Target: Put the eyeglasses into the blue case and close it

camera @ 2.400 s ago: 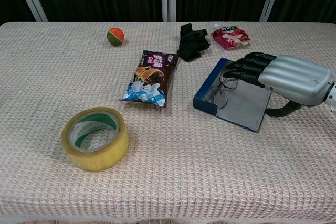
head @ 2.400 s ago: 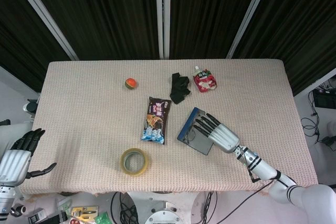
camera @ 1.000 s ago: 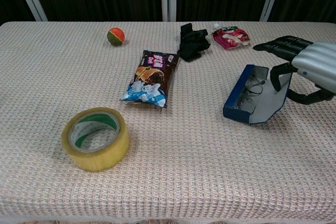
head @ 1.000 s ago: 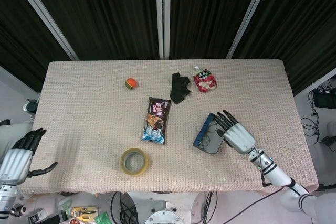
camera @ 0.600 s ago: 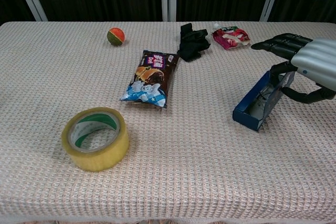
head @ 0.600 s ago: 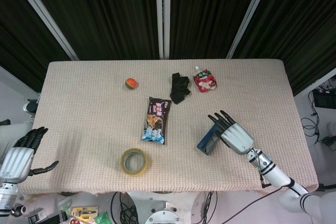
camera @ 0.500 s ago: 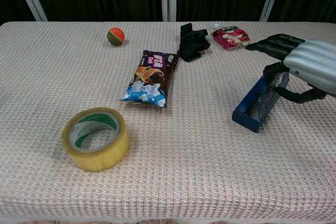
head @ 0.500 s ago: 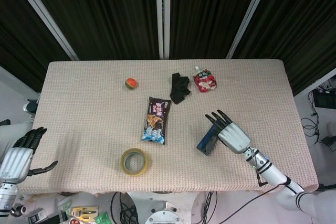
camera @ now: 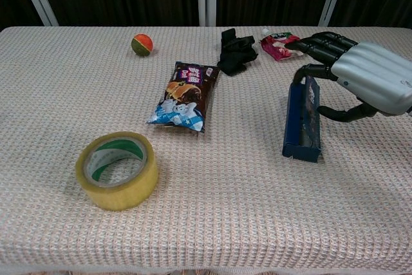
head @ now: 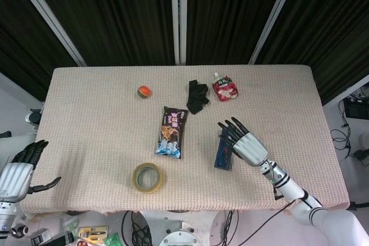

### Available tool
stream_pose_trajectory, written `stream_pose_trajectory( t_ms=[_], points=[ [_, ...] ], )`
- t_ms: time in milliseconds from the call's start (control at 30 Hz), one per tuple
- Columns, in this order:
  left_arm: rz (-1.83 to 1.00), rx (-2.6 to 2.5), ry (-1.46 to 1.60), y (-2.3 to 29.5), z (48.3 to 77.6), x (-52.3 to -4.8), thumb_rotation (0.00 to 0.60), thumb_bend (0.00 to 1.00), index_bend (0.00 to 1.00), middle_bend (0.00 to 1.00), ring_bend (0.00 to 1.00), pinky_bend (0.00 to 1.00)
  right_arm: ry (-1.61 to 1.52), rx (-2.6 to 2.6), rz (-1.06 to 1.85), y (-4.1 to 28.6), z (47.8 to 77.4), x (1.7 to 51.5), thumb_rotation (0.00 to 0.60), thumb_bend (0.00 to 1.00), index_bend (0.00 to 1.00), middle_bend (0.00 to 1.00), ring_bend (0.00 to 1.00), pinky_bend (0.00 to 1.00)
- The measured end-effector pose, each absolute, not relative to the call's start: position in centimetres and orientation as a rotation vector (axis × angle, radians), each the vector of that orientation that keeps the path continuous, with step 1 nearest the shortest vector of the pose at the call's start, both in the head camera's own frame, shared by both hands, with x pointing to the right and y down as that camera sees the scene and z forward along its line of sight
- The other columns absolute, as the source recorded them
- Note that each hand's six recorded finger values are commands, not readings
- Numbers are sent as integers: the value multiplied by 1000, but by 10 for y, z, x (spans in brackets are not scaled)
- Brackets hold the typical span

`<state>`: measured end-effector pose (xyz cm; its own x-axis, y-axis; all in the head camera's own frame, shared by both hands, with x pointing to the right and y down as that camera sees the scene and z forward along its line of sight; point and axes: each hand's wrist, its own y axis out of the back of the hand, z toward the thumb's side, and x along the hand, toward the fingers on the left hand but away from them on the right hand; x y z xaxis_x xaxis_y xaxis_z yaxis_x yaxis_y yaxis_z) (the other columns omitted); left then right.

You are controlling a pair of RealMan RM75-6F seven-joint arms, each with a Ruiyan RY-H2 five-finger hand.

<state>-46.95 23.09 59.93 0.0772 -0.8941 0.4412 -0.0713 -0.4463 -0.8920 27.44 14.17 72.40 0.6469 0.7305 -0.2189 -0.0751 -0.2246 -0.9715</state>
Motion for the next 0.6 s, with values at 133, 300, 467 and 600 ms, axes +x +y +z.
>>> stream_pose_trajectory(
  t_ms=[133,300,467,600],
  points=[
    [-1447,-1636,976,231,599,-469,328,138,61,77,88,226,-584,-1640,807,138,723,272,600,176,0,0,0,0],
    [-1447,-1633,975,231,598,-469,329,138,61,76,88,226,-612,-1625,791,135,717,274,600,176,0,0,0,0],
    [-1438,-1628,976,231,595,-467,329,138,62,77,88,226,-689,-1574,787,130,697,297,600,176,0,0,0,0],
    [-1425,-1627,975,230,593,-464,326,138,62,76,88,226,-740,-1530,889,131,684,339,600,166,0,0,0,0]
  ],
)
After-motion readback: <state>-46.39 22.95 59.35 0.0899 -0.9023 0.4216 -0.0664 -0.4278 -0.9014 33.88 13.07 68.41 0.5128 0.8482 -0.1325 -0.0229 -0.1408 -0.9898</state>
